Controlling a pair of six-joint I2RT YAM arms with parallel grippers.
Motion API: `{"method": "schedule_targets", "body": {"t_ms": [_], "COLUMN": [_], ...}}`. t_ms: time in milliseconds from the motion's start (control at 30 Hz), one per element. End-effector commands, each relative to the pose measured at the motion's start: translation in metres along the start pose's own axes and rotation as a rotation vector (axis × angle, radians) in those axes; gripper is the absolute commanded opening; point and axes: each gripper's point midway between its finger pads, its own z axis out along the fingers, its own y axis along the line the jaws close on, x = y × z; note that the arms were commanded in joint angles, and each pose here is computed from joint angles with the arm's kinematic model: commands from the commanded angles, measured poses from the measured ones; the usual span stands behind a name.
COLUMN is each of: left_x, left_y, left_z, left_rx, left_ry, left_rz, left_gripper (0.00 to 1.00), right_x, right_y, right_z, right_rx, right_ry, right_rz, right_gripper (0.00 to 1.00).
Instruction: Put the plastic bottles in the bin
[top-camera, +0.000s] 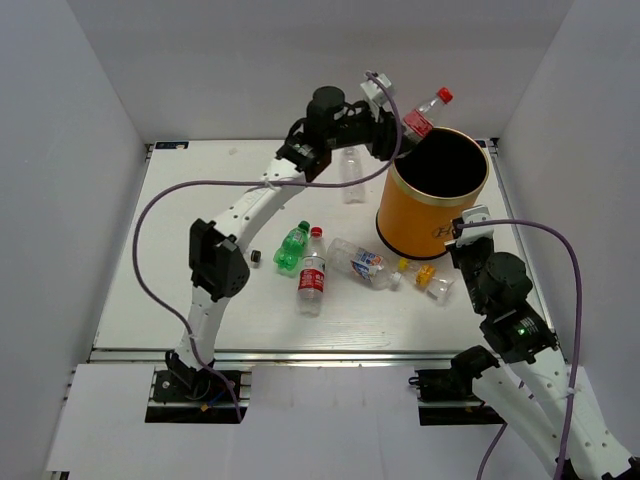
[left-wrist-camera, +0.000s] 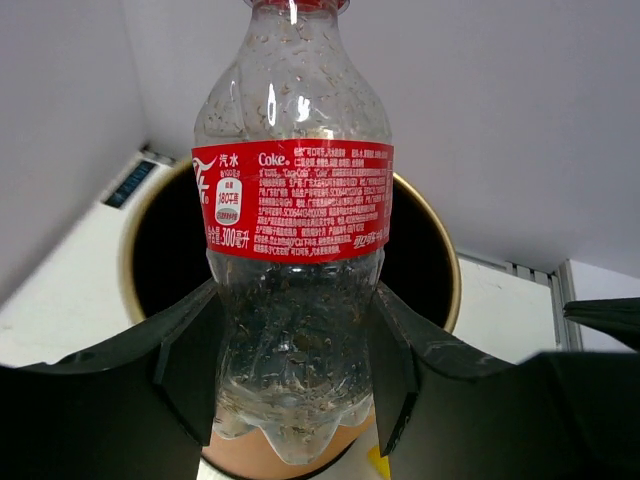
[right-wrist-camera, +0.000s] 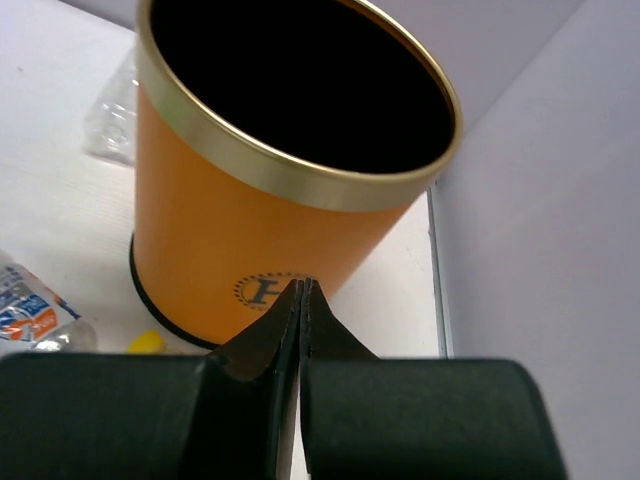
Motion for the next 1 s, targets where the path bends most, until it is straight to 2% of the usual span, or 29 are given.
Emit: {"method": "schedule_targets", "body": {"t_ms": [0,100,167,200,267,300,333,367,500,600,633,700,733,800,833,867,900,933,967], "left_x": [-0.012,-0.007,-0.001,0.0,0.006,0.016,0.005,0.009,-0.04,-0.067,-0.085,-0.095,-0.095,-0.083,-0.042,-0.037,-0.032,0.007,0.02], "left_y": [-0.025,-0.022,-0.017,-0.016,-0.022,-0.017,-0.017,-0.015,-0.021,-0.018,-0.021,-0.024,-0.024,-0.025,-0.013,-0.02,-0.024,-0.022,-0.026], "left_z": [0.019,0.031,0.035,0.037,0.039,0.04,0.035,0.033,0.01,-0.015,-0.04,-0.07,-0.103,-0.134,-0.152,-0.177,-0.184,-0.198,-0.207], "left_rx": [0.058,0.056,0.045,0.046,0.052,0.037,0.014,-0.004,-0.074,-0.186,-0.262,-0.345,-0.45,-0.546,-0.643,-0.697,-0.698,-0.745,-0.751], "left_ry": [-0.061,-0.088,-0.085,-0.086,-0.066,-0.049,-0.064,-0.051,-0.113,-0.137,-0.161,-0.176,-0.174,-0.166,-0.073,-0.043,-0.037,0.066,0.099], "left_rz": [-0.009,-0.017,-0.033,-0.032,-0.055,-0.058,-0.051,-0.053,-0.006,0.01,0.021,0.017,0.004,-0.061,-0.116,-0.135,-0.136,-0.159,-0.166], "left_gripper": [0.01,0.05,0.08,0.19,0.52,0.82,0.92,0.99,1.0,1.0,1.0,1.0,1.0,1.0,1.0,1.0,1.0,1.0,1.0], "right_x": [0.001,0.007,0.01,0.012,0.014,0.017,0.017,0.019,0.029,0.038,0.044,0.053,0.063,0.081,0.088,0.107,0.106,0.109,0.122], "right_y": [-0.013,-0.006,0.001,0.005,0.012,0.015,0.019,0.028,0.054,0.075,0.085,0.092,0.092,0.086,0.081,0.076,0.074,0.074,0.076], "right_z": [0.0,0.001,0.002,0.002,0.003,0.003,0.003,0.003,0.002,-0.001,-0.004,-0.006,-0.005,0.003,0.006,0.01,0.012,0.012,0.007], "right_rx": [0.067,0.021,-0.014,-0.039,-0.076,-0.093,-0.119,-0.164,-0.32,-0.45,-0.522,-0.574,-0.584,-0.564,-0.548,-0.528,-0.527,-0.532,-0.569], "right_ry": [0.014,0.038,0.046,0.052,0.06,0.069,0.069,0.071,0.101,0.106,0.095,0.101,0.121,0.195,0.238,0.339,0.363,0.397,0.484], "right_rz": [0.034,0.023,0.015,0.011,-0.002,-0.011,-0.018,-0.028,-0.087,-0.161,-0.223,-0.276,-0.333,-0.417,-0.432,-0.458,-0.465,-0.442,-0.447], "right_gripper": [0.01,0.01,0.08,0.11,0.32,0.44,0.62,0.67,0.86,0.9,0.9,0.9,0.9,0.9,0.9,0.9,0.9,0.9,0.9]}}
